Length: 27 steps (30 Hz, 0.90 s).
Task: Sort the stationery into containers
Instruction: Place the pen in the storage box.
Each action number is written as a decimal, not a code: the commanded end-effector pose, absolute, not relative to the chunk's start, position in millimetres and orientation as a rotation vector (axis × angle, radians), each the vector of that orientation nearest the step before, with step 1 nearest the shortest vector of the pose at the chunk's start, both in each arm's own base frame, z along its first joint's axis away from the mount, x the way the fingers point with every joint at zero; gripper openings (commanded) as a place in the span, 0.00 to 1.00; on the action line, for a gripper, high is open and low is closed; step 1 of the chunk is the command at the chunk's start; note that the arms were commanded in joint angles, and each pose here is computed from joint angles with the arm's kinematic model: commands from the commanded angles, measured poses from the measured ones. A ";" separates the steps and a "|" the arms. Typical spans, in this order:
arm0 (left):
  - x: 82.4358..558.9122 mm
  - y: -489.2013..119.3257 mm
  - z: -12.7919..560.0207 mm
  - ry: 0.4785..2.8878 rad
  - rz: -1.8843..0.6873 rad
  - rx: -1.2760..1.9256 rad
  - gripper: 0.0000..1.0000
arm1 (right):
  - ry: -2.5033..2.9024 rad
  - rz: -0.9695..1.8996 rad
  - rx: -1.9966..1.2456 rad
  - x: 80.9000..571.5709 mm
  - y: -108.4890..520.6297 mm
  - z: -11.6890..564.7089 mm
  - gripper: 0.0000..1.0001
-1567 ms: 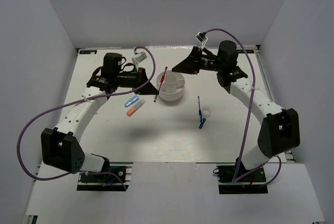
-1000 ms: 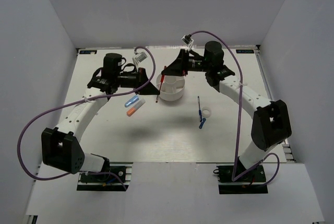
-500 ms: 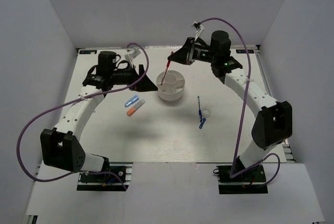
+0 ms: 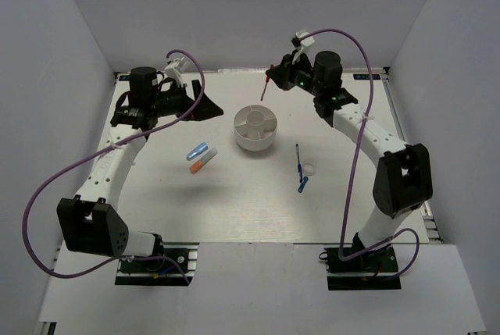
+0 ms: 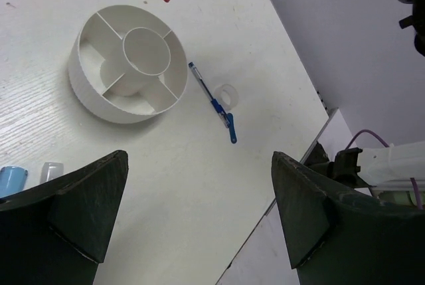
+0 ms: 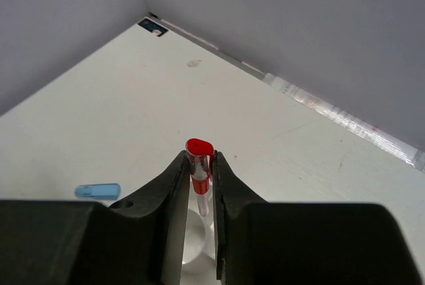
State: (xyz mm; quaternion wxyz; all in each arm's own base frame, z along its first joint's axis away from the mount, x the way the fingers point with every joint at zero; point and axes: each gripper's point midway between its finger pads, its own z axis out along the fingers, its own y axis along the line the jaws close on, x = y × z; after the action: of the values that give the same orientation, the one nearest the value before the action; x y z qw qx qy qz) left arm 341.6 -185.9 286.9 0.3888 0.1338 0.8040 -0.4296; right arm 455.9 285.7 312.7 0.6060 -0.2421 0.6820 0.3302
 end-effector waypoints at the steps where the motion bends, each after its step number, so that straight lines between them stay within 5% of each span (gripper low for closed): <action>1: 342.7 -180.1 282.5 2.049 -1.054 0.337 0.98 | 1.512 0.662 -0.596 475.6 284.0 304.2 0.00; 9: 340.4 -176.5 255.6 2.115 -1.056 0.342 0.98 | 1.580 0.761 -0.624 467.6 296.1 273.0 0.00; 27: 336.7 -177.9 247.1 2.126 -1.077 0.343 0.98 | 1.519 0.781 -0.673 430.7 290.0 300.7 0.00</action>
State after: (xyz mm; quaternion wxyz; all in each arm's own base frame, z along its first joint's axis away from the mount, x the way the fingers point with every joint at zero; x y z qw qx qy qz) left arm 340.1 -179.3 244.5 0.3533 0.1272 0.8295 -0.4135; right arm 438.3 287.8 277.8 0.5821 -0.2753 0.6877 0.3353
